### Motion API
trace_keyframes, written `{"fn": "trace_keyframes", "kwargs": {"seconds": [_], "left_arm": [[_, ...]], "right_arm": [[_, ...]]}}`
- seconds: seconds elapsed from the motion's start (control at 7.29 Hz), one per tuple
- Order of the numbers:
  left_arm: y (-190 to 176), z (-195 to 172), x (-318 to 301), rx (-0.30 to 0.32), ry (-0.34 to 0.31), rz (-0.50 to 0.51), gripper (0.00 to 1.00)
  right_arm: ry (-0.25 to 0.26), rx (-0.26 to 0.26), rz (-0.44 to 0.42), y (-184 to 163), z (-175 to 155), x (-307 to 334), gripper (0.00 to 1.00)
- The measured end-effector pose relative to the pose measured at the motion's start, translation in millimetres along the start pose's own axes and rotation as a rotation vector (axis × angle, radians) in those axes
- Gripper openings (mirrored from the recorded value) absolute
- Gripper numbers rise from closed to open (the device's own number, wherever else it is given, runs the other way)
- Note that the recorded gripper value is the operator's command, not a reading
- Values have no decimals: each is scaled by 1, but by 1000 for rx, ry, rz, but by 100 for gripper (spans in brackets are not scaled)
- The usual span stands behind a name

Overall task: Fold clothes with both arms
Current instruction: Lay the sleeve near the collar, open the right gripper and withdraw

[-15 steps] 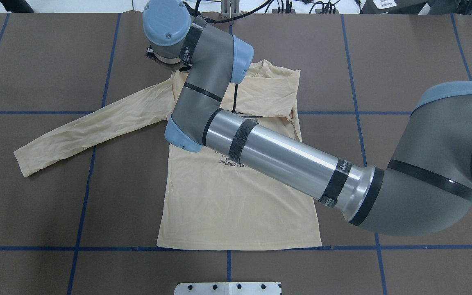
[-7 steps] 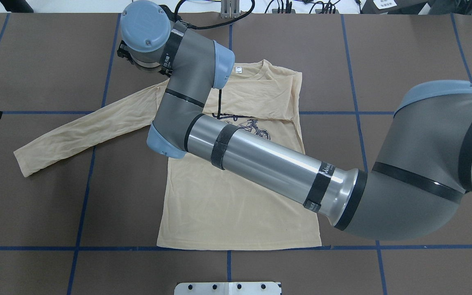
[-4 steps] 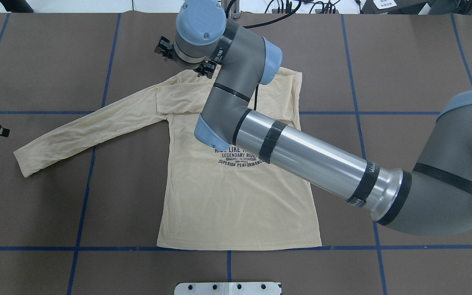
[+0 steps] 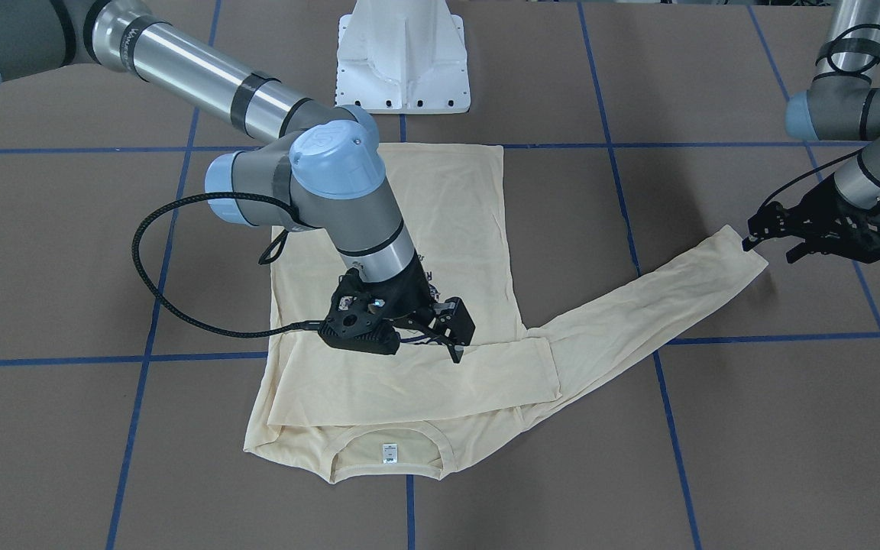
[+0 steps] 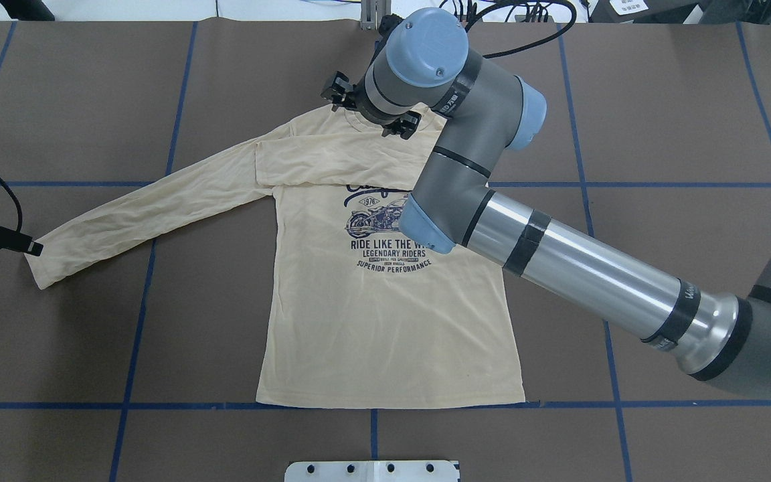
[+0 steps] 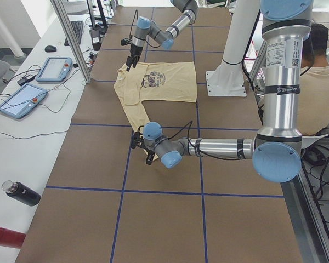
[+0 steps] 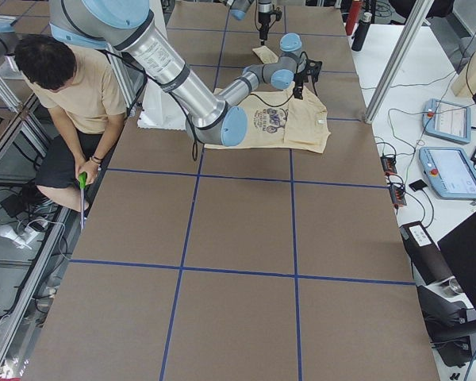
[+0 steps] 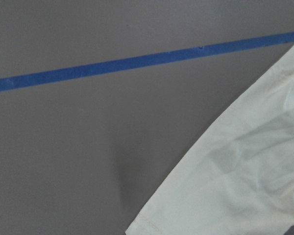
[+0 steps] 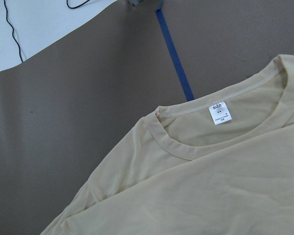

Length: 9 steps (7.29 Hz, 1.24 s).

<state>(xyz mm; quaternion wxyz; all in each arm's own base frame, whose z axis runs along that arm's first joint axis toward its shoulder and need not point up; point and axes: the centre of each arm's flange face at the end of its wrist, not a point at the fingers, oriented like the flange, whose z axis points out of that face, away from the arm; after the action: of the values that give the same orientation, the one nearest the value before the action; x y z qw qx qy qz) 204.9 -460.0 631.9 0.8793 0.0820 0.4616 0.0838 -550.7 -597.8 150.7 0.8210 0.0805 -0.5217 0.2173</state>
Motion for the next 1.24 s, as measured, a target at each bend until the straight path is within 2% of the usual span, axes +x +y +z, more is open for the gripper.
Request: {"fn": "trace_keyframes", "kwargs": {"seconds": [0.82, 0.96, 1.1, 1.24], "left_arm": [[1, 14, -8, -23, -12, -6, 60], [0, 14, -7, -23, -11, -5, 53], [-2, 15, -6, -22, -11, -4, 38], [-4, 15, -6, -21, -10, -3, 16]], "right_arm": [[0, 0, -2, 0, -3, 8, 99], [-1, 1, -2, 0, -3, 7, 99], [-2, 2, -3, 1, -3, 7, 99], [-2, 3, -3, 1, -3, 6, 99]]}}
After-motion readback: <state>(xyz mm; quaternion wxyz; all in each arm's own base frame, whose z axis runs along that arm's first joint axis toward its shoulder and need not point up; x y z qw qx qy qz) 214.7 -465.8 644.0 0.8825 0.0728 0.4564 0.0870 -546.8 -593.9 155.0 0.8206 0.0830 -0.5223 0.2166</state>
